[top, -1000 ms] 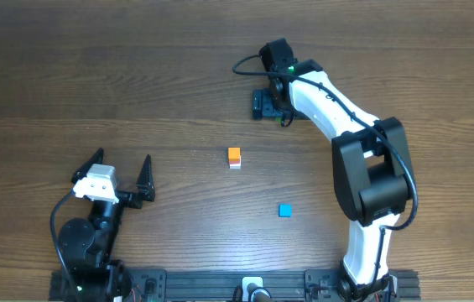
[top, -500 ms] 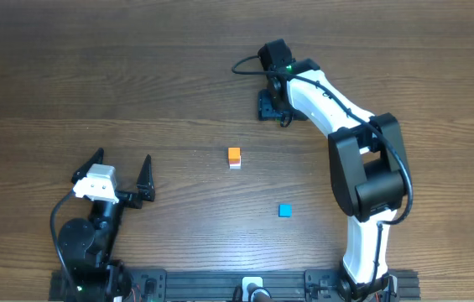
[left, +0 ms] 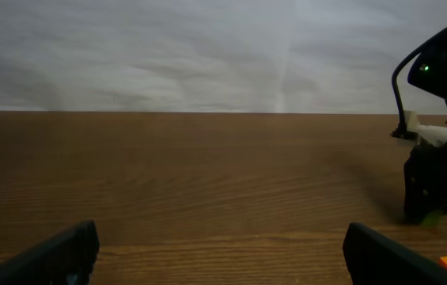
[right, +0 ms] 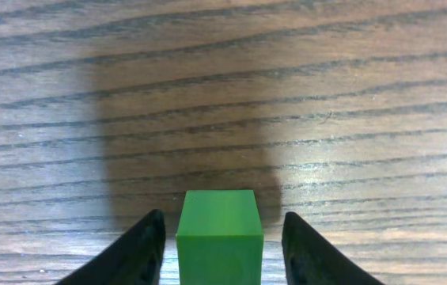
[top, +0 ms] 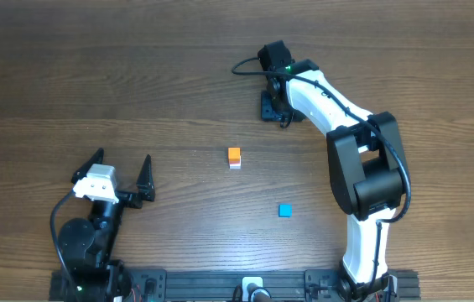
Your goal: Stack Cubes
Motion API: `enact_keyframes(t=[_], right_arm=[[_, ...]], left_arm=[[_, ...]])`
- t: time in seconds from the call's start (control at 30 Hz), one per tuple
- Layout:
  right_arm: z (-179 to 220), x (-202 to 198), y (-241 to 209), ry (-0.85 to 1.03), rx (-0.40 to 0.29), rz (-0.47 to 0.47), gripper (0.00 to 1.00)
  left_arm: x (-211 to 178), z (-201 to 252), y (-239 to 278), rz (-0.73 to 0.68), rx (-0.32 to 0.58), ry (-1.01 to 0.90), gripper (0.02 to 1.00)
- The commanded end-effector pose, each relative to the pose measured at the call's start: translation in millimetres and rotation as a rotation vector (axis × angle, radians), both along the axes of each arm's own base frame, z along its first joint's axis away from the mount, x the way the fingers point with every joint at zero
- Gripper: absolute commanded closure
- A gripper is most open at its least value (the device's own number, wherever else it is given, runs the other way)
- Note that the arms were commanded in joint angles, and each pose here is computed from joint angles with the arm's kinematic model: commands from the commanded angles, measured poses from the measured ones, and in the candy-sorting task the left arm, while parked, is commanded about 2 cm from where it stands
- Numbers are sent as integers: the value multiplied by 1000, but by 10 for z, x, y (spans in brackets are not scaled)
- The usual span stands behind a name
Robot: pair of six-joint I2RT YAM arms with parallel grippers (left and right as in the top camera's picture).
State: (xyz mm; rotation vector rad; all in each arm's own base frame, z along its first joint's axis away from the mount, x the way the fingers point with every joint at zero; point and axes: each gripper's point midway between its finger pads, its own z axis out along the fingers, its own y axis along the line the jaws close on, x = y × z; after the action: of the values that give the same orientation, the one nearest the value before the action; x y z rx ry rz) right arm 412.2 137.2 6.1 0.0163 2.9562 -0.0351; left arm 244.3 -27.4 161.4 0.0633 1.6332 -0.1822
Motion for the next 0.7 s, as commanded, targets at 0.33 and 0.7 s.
enact_keyframes(t=[0.33, 0.7], right_arm=[[-9, 68, -18, -10, -9, -5, 693], [-11, 31, -31, 6, -14, -6, 812]], left_arm=[[-3, -7, -4, -5, 13, -5, 18], [-3, -7, -4, -5, 14, -5, 18]])
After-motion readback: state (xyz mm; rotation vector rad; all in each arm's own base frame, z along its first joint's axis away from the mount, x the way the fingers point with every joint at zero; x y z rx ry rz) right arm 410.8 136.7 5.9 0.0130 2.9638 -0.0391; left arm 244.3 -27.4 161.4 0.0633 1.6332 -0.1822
